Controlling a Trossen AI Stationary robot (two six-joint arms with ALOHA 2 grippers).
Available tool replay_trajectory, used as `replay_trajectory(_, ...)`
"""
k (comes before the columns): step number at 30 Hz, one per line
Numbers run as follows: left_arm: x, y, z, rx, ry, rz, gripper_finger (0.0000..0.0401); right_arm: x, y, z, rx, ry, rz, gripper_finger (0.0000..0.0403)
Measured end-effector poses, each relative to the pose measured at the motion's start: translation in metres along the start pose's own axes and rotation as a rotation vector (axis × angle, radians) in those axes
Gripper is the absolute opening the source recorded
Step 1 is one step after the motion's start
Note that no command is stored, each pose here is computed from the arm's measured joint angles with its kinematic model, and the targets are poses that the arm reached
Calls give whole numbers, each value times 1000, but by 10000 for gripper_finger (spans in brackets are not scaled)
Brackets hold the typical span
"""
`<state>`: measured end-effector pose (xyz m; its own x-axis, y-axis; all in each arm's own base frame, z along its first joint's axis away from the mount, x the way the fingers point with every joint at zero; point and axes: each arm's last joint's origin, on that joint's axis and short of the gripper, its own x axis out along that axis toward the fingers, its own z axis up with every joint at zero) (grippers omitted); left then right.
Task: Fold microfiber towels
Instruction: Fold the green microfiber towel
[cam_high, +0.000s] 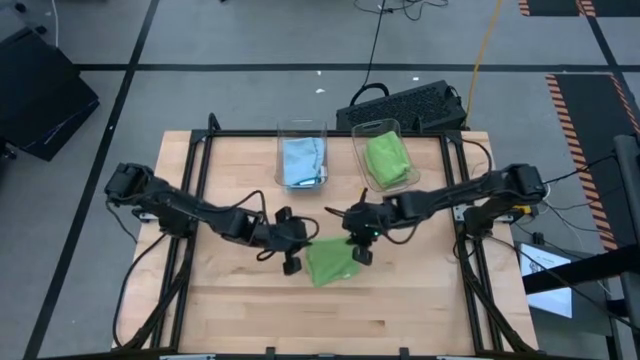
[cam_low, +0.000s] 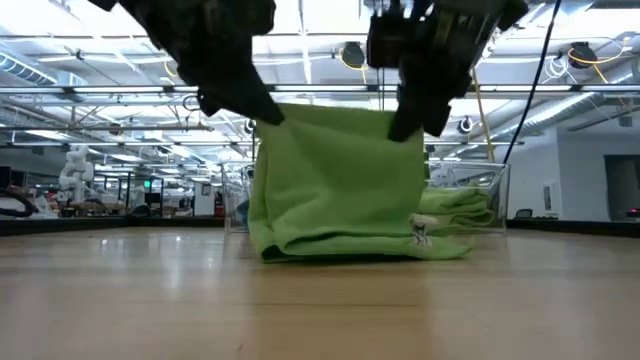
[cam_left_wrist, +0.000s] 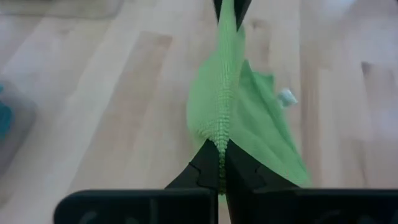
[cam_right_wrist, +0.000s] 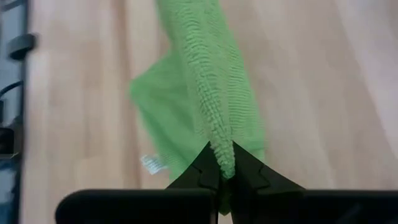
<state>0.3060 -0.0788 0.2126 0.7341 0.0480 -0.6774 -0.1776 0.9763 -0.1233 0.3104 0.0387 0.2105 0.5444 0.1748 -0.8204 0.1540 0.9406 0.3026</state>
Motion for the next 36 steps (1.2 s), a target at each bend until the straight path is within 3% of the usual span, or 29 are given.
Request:
replay_trajectory(5, 0, 1, 3, -6, -23, -3, 7, -1, -4, -1, 29, 12, -43, 4)
replay_trajectory(9, -4, -17, 2, 11, -72, -63, 7, 0, 10, -6, 5, 11, -21, 4)
replay_trajectory(14, -7, -34, -12, 38, -56, -21, 7, 6, 28, -16, -20, 5, -6, 4)
replay_trajectory(23, 17, -53, -28, 1, -52, -46, 7, 23, 16, -38, 66, -4, 3, 4)
replay_trajectory(29, 20, -63, -21, -73, -159, -127, 7, 23, 18, -43, -50, 20, 7, 4)
replay_trajectory(36, 19, -68, -25, -76, -141, -137, 8, 23, 25, -46, -172, 23, 23, 7)
